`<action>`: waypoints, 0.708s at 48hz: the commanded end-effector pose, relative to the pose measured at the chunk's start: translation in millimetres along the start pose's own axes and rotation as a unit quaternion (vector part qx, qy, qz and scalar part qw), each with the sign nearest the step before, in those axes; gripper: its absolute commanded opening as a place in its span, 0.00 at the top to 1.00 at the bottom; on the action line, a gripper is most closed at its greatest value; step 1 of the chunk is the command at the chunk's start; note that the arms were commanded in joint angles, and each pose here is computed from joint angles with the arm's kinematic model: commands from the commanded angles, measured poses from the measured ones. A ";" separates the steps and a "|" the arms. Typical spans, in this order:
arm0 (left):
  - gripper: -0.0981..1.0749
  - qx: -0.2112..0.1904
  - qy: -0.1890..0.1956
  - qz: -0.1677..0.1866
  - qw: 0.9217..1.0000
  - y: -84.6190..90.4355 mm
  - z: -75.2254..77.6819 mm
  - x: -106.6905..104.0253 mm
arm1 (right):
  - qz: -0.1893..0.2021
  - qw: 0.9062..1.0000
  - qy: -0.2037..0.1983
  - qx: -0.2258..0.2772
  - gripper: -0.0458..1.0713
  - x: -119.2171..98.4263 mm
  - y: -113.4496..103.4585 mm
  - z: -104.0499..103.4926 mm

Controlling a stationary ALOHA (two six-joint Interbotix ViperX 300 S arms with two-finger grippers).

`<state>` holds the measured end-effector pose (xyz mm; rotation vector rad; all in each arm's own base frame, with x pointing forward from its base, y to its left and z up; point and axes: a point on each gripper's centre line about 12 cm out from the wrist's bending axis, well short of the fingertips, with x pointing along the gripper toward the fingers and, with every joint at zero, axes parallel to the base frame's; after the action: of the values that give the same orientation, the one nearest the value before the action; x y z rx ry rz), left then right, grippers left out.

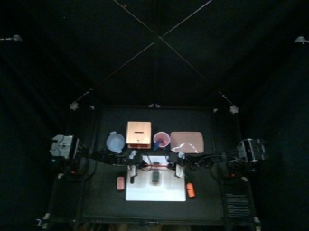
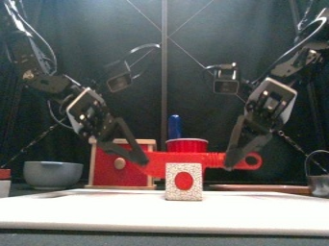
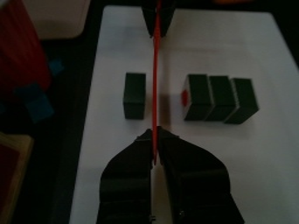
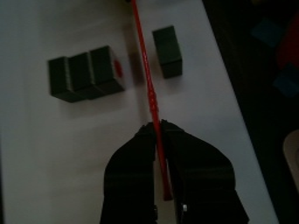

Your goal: Cut sushi roll

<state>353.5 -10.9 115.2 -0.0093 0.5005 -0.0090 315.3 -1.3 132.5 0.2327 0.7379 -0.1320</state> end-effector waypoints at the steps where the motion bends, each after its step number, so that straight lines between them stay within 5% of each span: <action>1: 0.54 0.012 -0.047 -0.012 0.999 -6.1 27.9 -13.2 | 0.018 0.999 -0.038 0.002 0.85 -18.3 9.2 17.9; 10: 0.54 0.028 -0.062 -0.036 0.997 -23.2 35.5 -22.7 | 0.040 0.998 -0.057 -0.001 0.86 -32.7 23.4 22.2; 34: 0.54 0.007 -0.014 -0.041 0.999 -37.3 7.5 -2.7 | 0.040 0.999 -0.008 0.001 0.86 -12.3 32.0 -2.2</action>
<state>350.4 -46.3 119.9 -0.0122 0.4869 -0.0933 308.9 31.1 141.0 0.2577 0.7247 -0.0556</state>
